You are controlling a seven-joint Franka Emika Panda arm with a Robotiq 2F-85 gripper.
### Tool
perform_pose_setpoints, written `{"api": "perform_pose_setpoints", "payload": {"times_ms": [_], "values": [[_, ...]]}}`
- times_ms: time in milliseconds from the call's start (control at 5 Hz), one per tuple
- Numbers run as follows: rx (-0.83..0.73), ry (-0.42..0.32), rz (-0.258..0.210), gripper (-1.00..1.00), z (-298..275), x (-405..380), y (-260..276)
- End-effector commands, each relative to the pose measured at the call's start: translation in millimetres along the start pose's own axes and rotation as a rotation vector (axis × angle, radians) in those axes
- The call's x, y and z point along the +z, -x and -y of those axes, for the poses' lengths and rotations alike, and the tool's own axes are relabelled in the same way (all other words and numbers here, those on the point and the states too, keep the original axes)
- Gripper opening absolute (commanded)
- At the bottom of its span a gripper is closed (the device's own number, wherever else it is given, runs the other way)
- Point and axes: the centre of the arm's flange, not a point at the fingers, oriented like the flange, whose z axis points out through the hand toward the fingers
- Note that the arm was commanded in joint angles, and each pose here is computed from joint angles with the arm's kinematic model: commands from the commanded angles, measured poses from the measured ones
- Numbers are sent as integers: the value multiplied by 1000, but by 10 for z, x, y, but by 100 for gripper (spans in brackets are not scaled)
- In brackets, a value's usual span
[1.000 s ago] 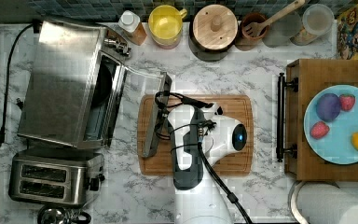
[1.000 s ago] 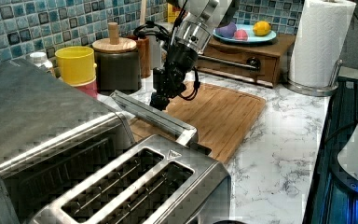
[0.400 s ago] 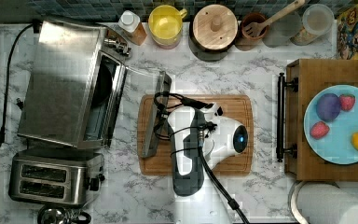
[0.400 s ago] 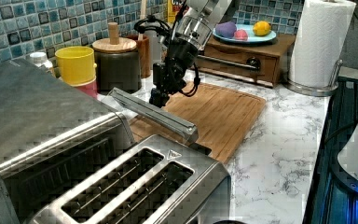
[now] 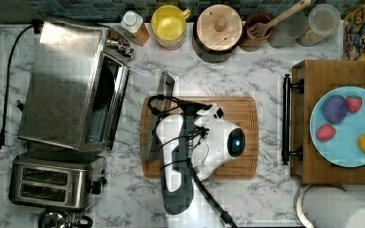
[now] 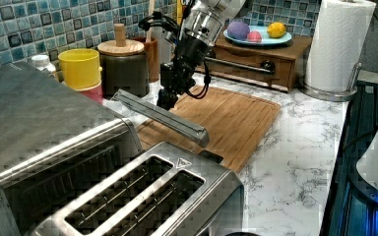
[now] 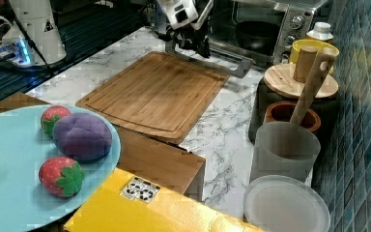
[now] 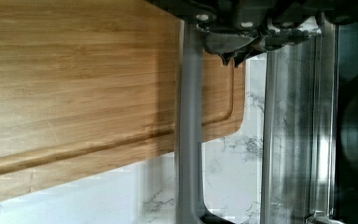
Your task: Close the oven.
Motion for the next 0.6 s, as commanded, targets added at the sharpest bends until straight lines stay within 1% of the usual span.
{"api": "perform_pose_setpoints", "payload": {"times_ms": [200,400,600], "values": [[-302,-17,-56,-100,2442,-552,-68],[-246,137,-26,-100,2741,-483,-155],[-224,189,-16,-100,2886,-438,-219]]}}
